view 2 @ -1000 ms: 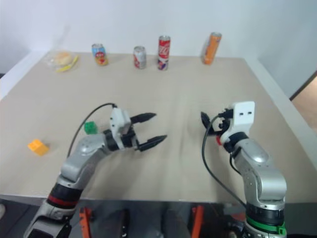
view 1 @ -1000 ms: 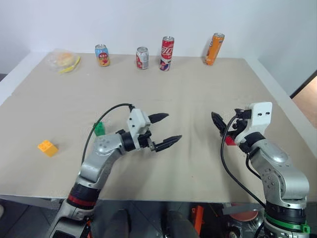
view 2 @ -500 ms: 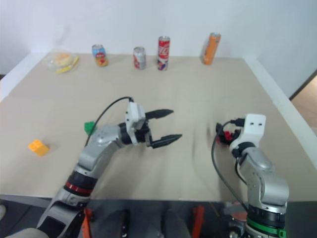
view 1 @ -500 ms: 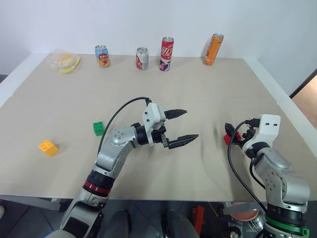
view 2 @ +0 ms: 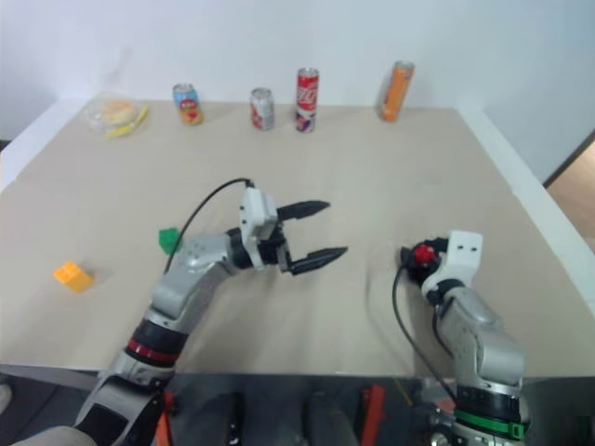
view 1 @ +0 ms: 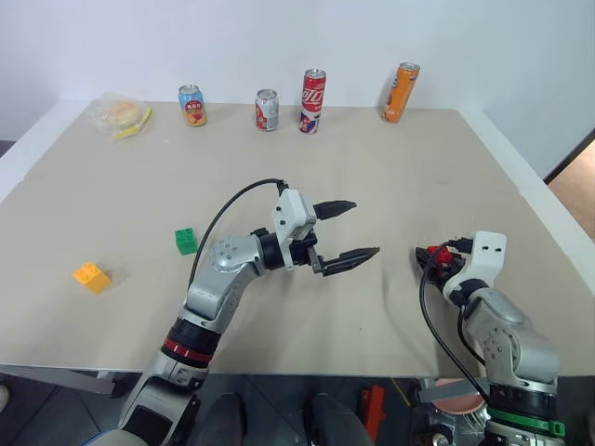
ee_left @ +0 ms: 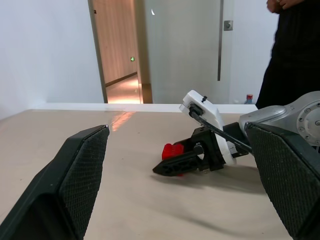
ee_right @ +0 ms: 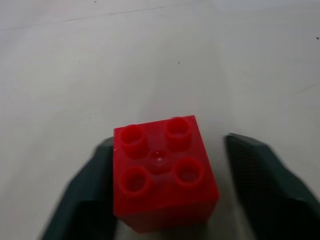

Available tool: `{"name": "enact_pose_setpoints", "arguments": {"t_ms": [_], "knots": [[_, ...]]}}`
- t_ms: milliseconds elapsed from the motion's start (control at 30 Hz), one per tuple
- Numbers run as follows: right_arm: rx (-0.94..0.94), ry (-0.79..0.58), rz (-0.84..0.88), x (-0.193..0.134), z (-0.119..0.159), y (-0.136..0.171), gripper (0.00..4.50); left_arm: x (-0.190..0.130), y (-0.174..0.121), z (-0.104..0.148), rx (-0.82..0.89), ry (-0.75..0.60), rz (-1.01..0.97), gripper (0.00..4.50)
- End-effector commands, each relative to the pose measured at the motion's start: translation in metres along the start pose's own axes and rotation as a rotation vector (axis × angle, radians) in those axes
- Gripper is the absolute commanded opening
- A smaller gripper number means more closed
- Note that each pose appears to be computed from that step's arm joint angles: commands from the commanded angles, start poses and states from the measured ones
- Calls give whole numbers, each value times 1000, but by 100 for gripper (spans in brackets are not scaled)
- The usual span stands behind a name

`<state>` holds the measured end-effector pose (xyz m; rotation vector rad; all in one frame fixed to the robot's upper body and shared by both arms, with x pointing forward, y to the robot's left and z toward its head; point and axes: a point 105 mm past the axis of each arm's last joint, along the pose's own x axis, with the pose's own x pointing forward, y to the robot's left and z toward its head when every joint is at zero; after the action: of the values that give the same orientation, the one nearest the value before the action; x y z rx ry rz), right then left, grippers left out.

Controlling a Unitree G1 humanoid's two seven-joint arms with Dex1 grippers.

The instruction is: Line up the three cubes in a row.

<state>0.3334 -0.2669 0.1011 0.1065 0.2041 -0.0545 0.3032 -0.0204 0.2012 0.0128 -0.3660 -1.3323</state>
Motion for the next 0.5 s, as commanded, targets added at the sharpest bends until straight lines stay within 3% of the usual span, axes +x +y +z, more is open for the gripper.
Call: {"name": "enact_pose_setpoints", "arguments": {"t_ms": [33, 67, 133, 233, 333, 500], "knots": [[-21, -52, 16, 1, 14, 1, 162, 2, -1, 16, 52, -38, -9, 450], [-26, -62, 22, 2, 16, 1, 129, 1, 0, 15, 53, -35, -5, 450], [-59, -117, 79, 3, 30, 9, 131, -3, 2, 14, 55, -25, 5, 450], [-101, -187, 311, -1, 51, 43, 131, -16, 3, 11, 65, 7, 7, 450], [-185, -222, 651, -18, 61, 90, 131, -35, 4, 6, 72, 54, 7, 450], [-417, -84, 1233, -59, 40, 152, 131, -85, -1, -3, 78, 181, -31, 450]]}}
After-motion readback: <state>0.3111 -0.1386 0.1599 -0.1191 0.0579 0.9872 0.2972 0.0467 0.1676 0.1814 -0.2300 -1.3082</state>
